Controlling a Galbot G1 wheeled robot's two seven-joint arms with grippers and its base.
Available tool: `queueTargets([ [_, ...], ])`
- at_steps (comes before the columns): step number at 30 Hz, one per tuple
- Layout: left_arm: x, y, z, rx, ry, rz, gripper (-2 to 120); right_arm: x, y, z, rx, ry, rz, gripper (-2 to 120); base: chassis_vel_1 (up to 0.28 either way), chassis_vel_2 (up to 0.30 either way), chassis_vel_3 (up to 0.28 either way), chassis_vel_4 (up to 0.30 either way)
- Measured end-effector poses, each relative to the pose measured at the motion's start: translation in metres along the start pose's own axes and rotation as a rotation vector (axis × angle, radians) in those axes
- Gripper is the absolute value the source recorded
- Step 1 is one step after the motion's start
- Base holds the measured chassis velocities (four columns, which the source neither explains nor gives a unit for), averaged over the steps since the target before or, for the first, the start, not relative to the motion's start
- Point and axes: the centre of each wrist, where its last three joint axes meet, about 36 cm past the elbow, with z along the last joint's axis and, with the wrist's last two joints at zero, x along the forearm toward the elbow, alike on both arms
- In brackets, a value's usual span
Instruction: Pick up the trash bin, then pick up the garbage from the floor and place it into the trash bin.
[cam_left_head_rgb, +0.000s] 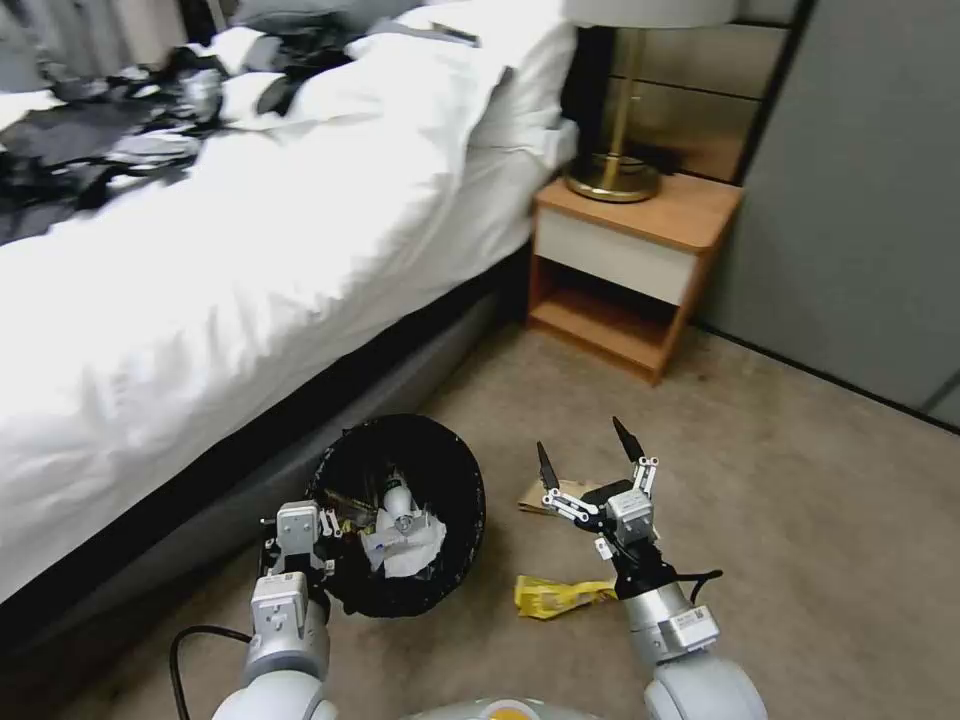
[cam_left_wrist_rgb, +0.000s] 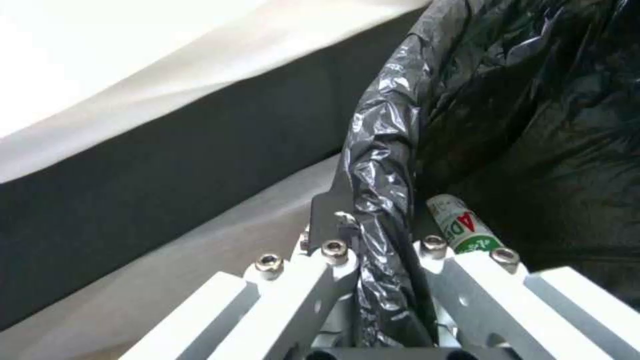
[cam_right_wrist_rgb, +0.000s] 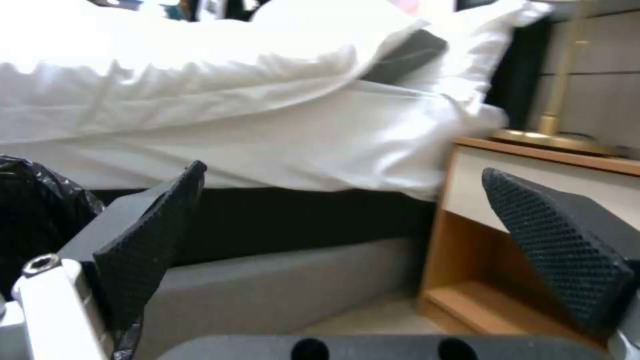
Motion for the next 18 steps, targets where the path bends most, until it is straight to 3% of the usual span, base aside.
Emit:
queueTargets([
  [11,-0.001,-0.001,0.002,-0.002,0.003,0.002,1,0.002,-0.012,0.004,0.028,0.011,-0.031,100,0.03,0.032,0.039,0.032],
  [18,0.0,-0.001,0.003,-0.006,0.005,0.002,1,0.015,-0.047,0.022,0.035,0.063,-0.189,100,0.0,0.0,0.0,0.0],
])
